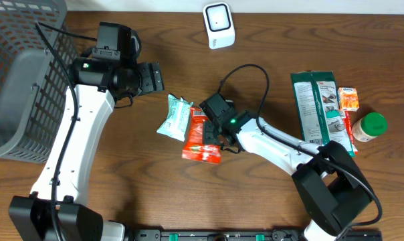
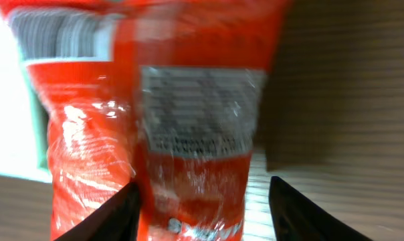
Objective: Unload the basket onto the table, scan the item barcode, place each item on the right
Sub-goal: 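Grasp the red candy bag and drag it right with the right gripper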
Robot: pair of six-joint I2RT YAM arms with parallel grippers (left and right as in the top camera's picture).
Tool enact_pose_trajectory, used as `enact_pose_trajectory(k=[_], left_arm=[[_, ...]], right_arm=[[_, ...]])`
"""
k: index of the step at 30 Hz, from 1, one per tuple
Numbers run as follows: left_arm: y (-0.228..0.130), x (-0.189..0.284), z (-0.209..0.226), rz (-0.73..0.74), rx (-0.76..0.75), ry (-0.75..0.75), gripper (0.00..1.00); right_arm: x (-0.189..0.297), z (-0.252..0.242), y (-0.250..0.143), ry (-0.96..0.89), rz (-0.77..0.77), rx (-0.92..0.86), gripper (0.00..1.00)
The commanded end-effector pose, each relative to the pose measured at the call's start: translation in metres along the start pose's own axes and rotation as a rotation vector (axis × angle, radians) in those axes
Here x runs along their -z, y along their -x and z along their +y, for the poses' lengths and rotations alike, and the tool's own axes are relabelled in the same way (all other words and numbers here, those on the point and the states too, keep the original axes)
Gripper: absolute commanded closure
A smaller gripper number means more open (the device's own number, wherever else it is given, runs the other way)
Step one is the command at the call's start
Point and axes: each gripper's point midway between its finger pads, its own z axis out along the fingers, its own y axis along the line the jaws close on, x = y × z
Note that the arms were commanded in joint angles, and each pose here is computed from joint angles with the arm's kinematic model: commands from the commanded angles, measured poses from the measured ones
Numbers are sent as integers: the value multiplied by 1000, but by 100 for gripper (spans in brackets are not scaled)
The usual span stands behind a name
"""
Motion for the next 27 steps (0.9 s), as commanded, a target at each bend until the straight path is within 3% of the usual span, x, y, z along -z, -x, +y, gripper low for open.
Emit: enact_pose_trajectory(k=[1,8,12,18,22,24,27], left_arm=[[1,2,2,-7,6,5,11],[1,2,1,-7,6,5,11],[1,2,2,-7,6,5,11],[1,2,2,-7,6,5,11],[1,2,2,-7,6,6,11],[1,2,2,-7,6,5,11],[1,2,2,-7,6,5,11]], right_arm=[[7,-44,17,-230,-125,43,45],[24,-91,36,-488,-156,328,34],[33,-110,51,-580,-190,343,30],[31,-88,47,-448,-101,415,32],[48,-63,58,-374,-125,421,49],[60,-55,67,-355,-160,414,52],[70,-42,75,-304,-198,403,76]])
